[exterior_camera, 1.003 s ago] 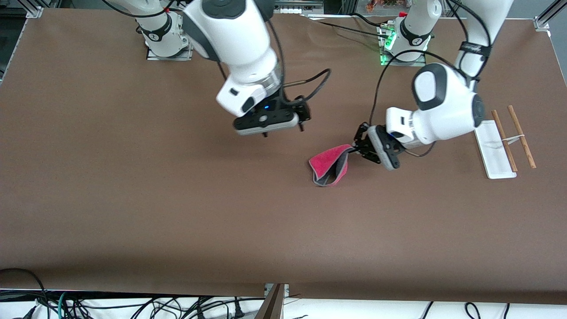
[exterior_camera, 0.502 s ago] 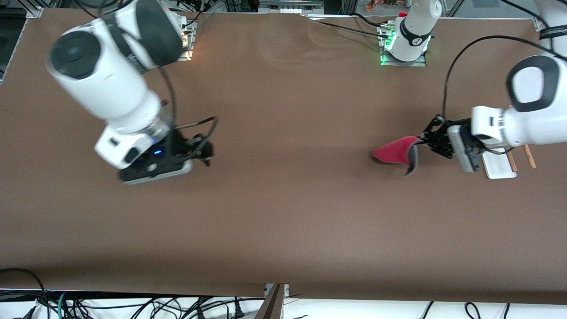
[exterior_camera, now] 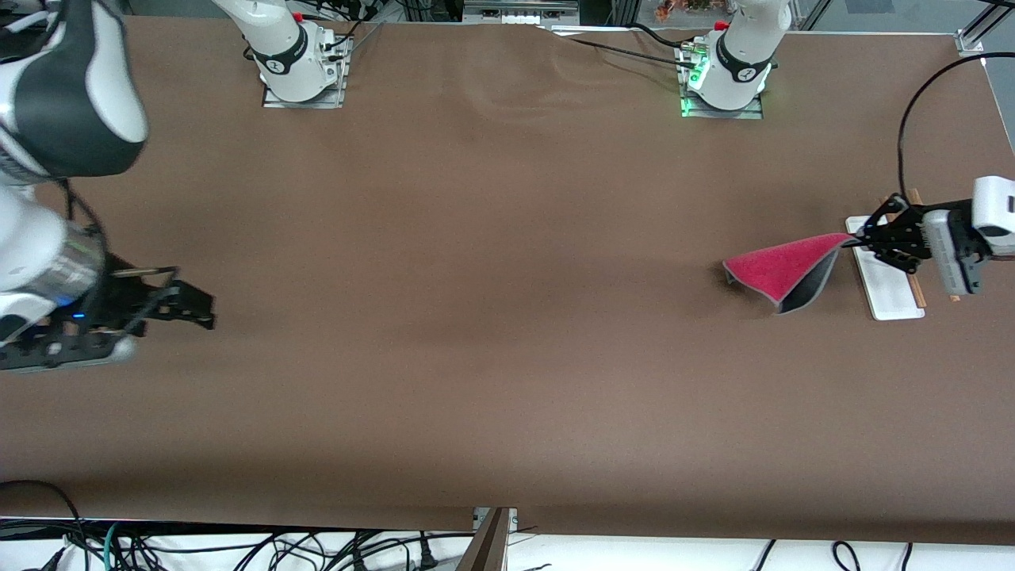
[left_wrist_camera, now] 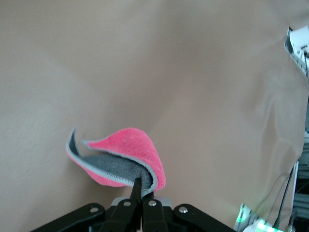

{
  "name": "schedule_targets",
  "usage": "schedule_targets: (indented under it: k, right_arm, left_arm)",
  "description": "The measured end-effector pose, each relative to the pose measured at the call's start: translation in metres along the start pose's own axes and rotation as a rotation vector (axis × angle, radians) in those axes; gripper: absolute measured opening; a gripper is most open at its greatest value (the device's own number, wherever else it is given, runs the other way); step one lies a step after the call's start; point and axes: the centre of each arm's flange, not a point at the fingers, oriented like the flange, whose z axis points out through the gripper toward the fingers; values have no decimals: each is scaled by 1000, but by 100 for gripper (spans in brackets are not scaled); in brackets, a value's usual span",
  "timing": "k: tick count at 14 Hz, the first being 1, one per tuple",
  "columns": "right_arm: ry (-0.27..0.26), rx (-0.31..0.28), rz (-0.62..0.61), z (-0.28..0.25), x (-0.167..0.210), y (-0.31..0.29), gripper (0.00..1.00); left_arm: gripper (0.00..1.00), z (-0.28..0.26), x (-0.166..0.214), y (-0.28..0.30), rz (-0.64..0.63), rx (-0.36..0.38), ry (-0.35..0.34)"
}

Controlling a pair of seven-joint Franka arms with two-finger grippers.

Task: Pass towel and hang on rack
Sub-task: 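Carry the towel with the left gripper while the right gripper withdraws, then lower the towel over the wooden dowels with the left gripper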

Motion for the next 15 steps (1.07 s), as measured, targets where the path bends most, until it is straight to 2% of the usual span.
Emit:
schedule_targets:
  k: [3,7,10,12,15]
  right_arm:
    - [-27,-42,38,-17,-25,42,100]
    - [-104,-81,41,-25,-75,36,100]
    - [-143,-89,55,-20,-103,38,100]
    - [-145,-65,71,-15,-110,41,100]
    - [-121,-69,80,-25,-119,42,100]
  left_arm:
    - [2,-29,-70,-20,45,-2,-9]
    - [2,-79,-144,-23,107,20,-37]
    - [2,-103,-182,-25,149,42,-44]
    - [2,-107,-197,-28,170,46,-43]
    - [2,-110,-218,-34,197,49,-51]
